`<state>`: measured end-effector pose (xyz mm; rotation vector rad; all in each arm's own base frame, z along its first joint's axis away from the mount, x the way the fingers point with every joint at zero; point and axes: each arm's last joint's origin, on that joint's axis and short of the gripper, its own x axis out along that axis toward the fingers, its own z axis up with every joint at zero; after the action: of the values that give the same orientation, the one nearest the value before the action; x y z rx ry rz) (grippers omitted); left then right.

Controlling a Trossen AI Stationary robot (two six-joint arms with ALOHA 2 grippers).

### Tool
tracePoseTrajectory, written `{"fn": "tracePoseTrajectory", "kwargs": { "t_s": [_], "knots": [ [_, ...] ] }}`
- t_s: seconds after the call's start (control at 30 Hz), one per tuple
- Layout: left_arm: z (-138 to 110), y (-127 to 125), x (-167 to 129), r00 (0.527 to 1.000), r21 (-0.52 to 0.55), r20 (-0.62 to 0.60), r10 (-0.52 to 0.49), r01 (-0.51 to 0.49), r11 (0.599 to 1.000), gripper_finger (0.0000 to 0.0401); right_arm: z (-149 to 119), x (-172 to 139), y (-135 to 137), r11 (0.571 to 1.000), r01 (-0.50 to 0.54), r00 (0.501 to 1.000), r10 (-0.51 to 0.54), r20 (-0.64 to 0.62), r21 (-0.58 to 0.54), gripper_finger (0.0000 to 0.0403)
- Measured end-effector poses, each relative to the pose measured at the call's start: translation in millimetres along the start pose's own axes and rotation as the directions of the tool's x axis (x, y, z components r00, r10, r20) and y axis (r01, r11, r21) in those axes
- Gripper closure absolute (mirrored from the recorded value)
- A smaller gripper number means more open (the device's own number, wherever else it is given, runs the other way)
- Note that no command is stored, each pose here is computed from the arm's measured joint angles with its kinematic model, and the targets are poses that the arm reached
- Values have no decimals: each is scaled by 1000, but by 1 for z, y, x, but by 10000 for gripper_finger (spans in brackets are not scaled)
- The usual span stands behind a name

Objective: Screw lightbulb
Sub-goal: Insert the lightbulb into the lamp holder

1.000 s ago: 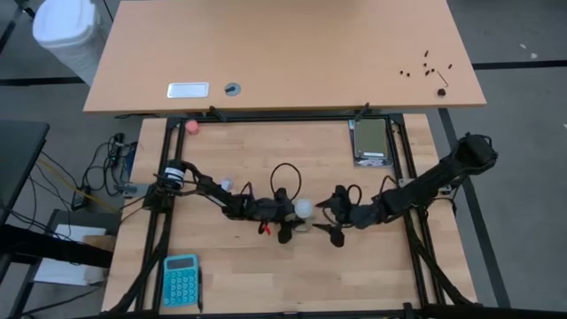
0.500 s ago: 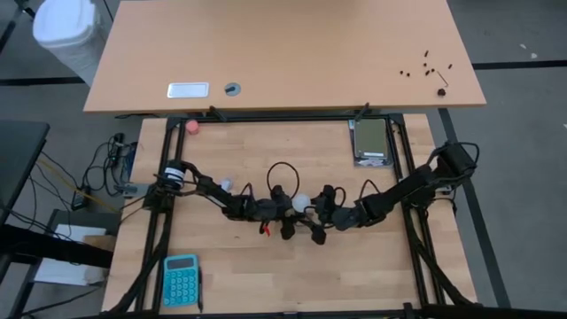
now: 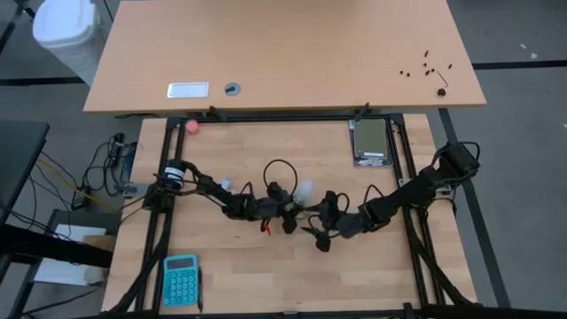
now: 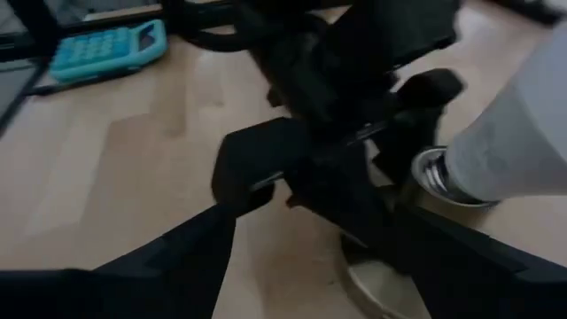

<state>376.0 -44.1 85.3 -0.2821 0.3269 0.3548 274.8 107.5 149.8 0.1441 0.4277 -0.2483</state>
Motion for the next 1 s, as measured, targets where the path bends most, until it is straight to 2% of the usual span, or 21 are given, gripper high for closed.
{"fn": "tracePoseTrajectory", "kwargs": {
  "t_s": [0.17, 0.3, 0.37, 0.43, 0.5, 0.67, 0.73, 0.83, 1.0],
  "knots": [
    [0, 0, 0, 1000, 7, -1, -1, 1, 1000, 188, -3, 2, -7, 997, 81, 997, -81, -20, 12, 93],
    [0, 0, 0, 1000, 26, -4, -5, 5, 1000, 188, -2, 6, -13, 996, 88, 995, -88, -41, 8, 94],
    [-1, 0, 0, 1000, 34, -10, -7, 8, 999, 188, -6, 5, -17, 994, 113, 989, -112, -96, 3, 94],
    [-2, 0, 0, 999, 40, -29, -17, 18, 999, 188, -10, -4, -24, 982, 191, 969, -188, -160, 2, 94],
    [-3, -1, 0, 998, 45, -45, -38, 40, 998, 188, -7, -15, -30, 971, 240, 954, -239, -181, -19, 94],
    [-4, -1, 0, 997, 55, -63, -40, 43, 998, 186, 16, -25, -54, 961, 258, 944, -274, -185, -103, 94],
    [-3, 0, 0, 997, 48, -56, -43, 45, 998, 179, 26, -27, -72, 957, 283, 934, -290, -207, -66, 94],
    [-1, -1, 0, 998, 22, -28, -55, 55, 998, 158, 38, -29, -91, 964, 267, 940, -256, -224, 17, 94],
    [1, -3, -1, 998, 5, -16, -68, 68, 998, 108, 46, -33, -93, 953, 303, 940, -302, -160, -21, 94]
  ]
}}
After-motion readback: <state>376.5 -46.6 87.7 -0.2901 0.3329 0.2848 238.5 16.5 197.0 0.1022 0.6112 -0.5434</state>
